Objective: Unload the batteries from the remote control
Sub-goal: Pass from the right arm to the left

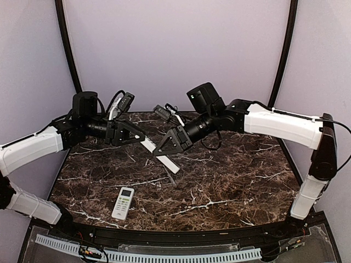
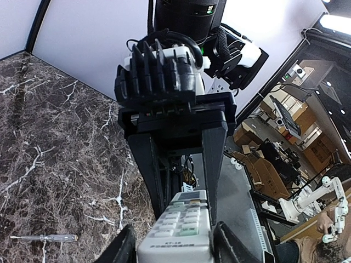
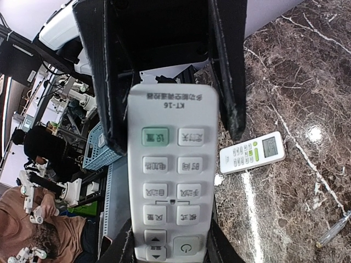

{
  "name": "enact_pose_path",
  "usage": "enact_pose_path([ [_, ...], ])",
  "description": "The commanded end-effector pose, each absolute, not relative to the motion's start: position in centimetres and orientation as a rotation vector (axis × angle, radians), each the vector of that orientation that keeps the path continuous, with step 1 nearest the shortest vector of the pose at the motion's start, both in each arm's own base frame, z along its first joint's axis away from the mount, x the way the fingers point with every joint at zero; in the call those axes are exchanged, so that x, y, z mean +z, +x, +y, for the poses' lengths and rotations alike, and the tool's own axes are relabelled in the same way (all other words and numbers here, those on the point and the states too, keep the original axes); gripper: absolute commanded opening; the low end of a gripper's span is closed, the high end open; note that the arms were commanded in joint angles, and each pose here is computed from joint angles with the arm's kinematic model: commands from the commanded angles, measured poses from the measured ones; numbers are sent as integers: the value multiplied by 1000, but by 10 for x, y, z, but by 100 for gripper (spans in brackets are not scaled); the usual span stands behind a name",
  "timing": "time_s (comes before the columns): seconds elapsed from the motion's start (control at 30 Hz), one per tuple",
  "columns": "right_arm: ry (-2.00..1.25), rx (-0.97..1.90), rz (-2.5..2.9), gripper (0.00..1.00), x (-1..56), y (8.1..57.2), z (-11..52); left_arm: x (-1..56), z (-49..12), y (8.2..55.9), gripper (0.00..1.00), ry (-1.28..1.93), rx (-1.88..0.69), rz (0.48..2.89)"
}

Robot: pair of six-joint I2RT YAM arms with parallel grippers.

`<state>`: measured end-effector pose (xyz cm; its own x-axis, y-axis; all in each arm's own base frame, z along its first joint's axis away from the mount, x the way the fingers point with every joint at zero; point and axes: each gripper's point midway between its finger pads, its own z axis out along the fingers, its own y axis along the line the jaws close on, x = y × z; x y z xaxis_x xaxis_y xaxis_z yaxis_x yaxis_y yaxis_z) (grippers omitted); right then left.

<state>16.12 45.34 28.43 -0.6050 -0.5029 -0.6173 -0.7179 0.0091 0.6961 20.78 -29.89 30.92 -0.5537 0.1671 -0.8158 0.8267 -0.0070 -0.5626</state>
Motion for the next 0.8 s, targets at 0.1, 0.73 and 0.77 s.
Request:
enact_pose_path([
  [0.1,-1312,1609,2027,0,293,163,458,316,-301,202,42,1063,-1644,1717],
  [0.73,-1250,1557,2011,54,299,172,450,322,-300,203,11,1051,-1626,1704],
  [0.77,-1248,1559,2003,61,300,172,449,323,-300,204,8,1046,-1608,1701],
])
